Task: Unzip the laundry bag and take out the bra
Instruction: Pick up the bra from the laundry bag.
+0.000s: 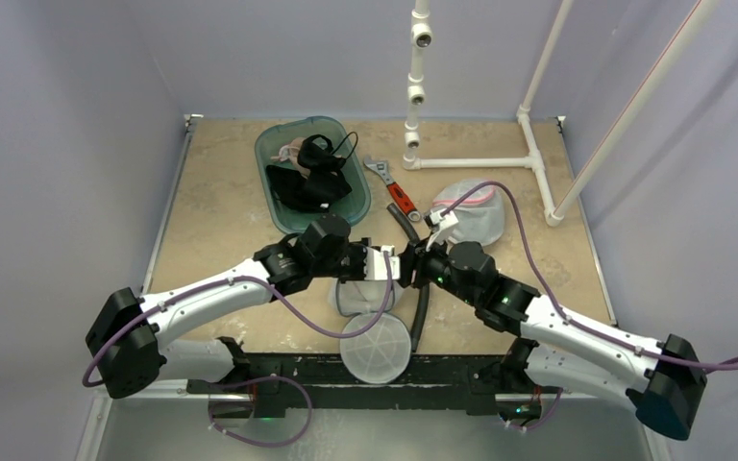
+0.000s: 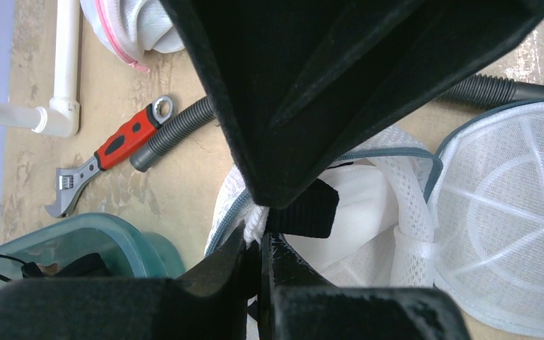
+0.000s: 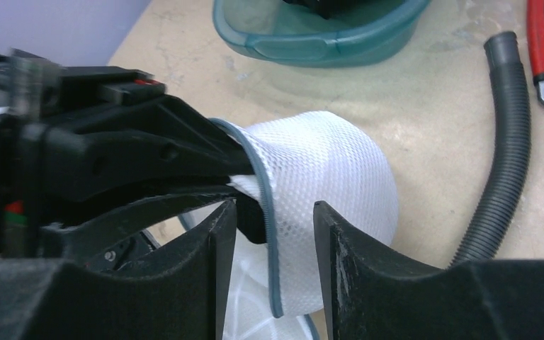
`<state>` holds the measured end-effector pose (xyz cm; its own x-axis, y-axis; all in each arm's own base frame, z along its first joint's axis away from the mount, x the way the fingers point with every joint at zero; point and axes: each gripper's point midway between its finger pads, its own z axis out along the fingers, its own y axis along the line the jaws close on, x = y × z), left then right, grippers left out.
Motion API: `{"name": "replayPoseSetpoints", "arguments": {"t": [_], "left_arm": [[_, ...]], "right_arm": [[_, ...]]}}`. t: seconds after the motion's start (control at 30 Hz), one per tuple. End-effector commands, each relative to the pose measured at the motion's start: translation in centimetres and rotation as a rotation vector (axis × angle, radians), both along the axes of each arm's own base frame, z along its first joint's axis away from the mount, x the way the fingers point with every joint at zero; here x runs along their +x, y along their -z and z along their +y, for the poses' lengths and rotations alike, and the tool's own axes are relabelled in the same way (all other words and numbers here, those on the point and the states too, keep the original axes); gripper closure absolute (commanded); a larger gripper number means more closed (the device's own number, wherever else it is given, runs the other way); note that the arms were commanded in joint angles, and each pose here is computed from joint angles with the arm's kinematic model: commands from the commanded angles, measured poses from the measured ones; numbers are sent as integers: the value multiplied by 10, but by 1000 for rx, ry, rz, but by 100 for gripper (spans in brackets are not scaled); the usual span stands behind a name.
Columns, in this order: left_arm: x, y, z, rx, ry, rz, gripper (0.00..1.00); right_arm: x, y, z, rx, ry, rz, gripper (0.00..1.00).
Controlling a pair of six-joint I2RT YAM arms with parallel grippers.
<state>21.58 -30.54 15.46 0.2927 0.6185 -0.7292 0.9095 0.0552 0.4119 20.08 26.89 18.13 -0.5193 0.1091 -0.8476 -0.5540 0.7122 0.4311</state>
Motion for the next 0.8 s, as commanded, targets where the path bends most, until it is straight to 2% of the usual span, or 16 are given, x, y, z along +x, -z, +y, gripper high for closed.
{"name": "replayPoseSetpoints", "arguments": {"t": [0.0,0.3,0.4,0.6,0.77], "left_arm": [[2,-20,-14,-63,19,-24,100],[-1,-23,-17,-71,27,-26,100],[-3,-23,-16,-68,30,-23,100],[-11,-23,-11,-56,46,-8,100],[-18,-40,-13,-106,68,-7,100]], "right_arm": [[-4,-20,11,37,-69,-54,55],[0,8,9,-37,-36,28,81],[2,8,4,-30,2,35,99],[17,13,-11,-63,131,43,100],[29,35,-18,-112,213,89,100]]}}
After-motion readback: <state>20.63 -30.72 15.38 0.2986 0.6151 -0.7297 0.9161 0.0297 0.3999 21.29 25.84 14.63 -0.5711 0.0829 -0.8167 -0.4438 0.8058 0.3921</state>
